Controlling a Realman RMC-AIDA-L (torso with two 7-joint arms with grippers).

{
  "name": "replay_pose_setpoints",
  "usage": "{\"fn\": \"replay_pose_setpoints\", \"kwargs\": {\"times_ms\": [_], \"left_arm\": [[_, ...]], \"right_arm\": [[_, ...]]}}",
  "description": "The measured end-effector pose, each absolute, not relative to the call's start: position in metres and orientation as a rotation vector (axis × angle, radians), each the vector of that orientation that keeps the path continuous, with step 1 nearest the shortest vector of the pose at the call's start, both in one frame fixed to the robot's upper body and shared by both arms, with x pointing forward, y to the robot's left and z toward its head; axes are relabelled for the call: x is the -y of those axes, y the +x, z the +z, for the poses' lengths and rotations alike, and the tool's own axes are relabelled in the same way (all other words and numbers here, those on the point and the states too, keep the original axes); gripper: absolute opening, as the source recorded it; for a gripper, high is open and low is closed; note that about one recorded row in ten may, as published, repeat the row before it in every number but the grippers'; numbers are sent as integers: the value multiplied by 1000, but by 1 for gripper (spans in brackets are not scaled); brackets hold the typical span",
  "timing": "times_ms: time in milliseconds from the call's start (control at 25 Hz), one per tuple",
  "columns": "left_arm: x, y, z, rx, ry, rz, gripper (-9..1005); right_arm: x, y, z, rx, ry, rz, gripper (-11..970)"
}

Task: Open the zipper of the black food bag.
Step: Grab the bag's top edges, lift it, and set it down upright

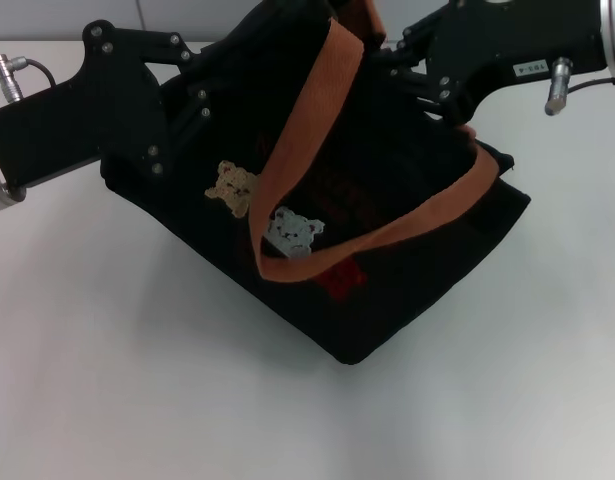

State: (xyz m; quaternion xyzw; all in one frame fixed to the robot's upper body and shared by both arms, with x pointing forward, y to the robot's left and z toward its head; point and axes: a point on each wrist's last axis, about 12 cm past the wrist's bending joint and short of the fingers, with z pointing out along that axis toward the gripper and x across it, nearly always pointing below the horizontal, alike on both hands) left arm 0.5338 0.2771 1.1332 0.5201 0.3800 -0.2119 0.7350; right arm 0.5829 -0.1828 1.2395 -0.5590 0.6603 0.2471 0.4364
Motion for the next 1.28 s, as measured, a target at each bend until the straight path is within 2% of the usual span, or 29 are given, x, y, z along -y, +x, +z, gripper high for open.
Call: {"fn": "replay_pose_setpoints", "kwargs": {"times_ms": [320,560,720,1000,1280], "left_arm": [[-277,533,1133,-832,1144,-468,100],[-277,533,1134,-819,1150,-463,101],[-277,532,1134,-816,1151,-465,101],[-277,532,1134,-812,1152,-467,101],[-277,532,1134,-810,1151,-464,101]], "right_arm": [[181,586,1239,-1653,-1386,599,181],[173,587,1238,-1652,-1415,605,325],[162,589,1232,-1677,-1443,553,339],[146,589,1227,-1666,-1484,493,228],[148,585,1230,-1638,-1483,470,61]]}}
